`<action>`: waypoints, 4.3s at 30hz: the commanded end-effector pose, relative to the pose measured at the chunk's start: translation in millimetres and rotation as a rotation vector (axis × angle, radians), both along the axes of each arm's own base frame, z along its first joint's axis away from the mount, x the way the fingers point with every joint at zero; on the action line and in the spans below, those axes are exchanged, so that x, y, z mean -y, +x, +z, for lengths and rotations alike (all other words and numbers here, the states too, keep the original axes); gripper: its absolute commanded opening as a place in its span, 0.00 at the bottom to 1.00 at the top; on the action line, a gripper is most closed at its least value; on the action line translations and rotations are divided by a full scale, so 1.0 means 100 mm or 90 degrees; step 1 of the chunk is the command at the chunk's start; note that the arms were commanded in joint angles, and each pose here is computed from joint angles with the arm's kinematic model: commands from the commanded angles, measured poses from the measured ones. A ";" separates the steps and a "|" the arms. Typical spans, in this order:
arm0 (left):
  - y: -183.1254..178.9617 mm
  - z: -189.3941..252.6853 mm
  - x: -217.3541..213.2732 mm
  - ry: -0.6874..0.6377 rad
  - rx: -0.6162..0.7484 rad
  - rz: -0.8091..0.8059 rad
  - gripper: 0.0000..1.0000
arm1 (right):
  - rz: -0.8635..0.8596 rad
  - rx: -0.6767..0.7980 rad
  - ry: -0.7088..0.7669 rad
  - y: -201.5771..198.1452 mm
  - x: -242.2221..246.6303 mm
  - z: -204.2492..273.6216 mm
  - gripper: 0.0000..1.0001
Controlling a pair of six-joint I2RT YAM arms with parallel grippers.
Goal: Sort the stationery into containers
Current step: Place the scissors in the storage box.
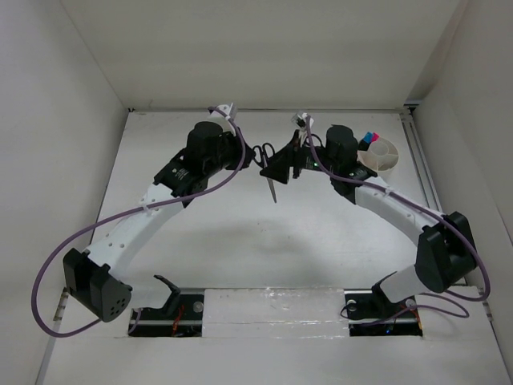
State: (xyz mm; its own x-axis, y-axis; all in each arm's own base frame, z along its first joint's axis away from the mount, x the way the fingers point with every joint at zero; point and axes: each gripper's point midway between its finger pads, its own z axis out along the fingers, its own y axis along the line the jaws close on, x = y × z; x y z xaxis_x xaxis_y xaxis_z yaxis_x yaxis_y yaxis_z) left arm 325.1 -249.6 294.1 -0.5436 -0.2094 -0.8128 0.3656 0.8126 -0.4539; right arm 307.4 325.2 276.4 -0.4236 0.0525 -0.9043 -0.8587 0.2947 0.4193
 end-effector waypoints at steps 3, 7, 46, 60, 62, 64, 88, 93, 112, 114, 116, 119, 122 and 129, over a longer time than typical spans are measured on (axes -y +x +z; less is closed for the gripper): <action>-0.02 0.13 0.07 -0.022 0.032 -0.027 0.00 | 0.023 0.050 0.025 0.02 -0.12 0.29 0.71; -0.04 0.09 0.07 -0.016 0.029 -0.035 0.00 | 0.023 0.050 0.025 0.07 -0.15 0.29 0.65; -0.68 -0.52 -0.86 0.117 -0.030 0.090 1.00 | -0.136 0.370 0.016 1.53 2.02 0.69 0.00; -0.76 -0.52 -0.67 0.087 -0.024 0.016 1.00 | -0.301 0.447 0.118 1.49 3.04 0.63 0.00; -0.77 -0.53 -0.66 0.089 -0.022 0.006 1.00 | -0.309 0.440 0.133 1.52 3.19 0.52 0.00; -0.76 -0.54 -0.63 0.088 -0.025 -0.001 1.00 | -0.304 0.430 0.157 1.50 3.27 0.51 0.00; -0.66 -0.79 -0.60 0.129 -0.066 0.005 1.00 | -0.325 0.495 0.106 1.54 3.70 0.73 0.00; -0.65 -0.81 -0.59 0.132 -0.071 0.004 1.00 | -0.321 0.514 0.105 1.60 3.78 0.84 0.00; -0.62 -0.88 -0.52 0.141 -0.080 -0.018 1.00 | -0.319 0.469 0.119 1.91 3.93 0.51 0.00; -0.62 -0.91 -0.52 0.144 -0.085 -0.019 1.00 | -0.320 0.463 0.120 1.92 3.94 0.46 0.00; -0.62 -0.91 -0.52 0.144 -0.085 -0.019 1.00 | -0.312 0.455 0.119 1.94 3.89 0.41 0.00; -0.63 -0.91 -0.51 0.141 -0.086 -0.024 1.00 | -0.311 0.441 0.121 1.95 3.84 0.32 0.00; -0.63 -0.91 -0.51 0.141 -0.086 -0.024 1.00 | -0.312 0.428 0.116 1.88 3.81 0.25 0.00; -0.66 -0.84 -0.49 0.130 -0.078 -0.034 1.00 | -0.295 0.399 0.108 1.81 3.71 0.12 0.00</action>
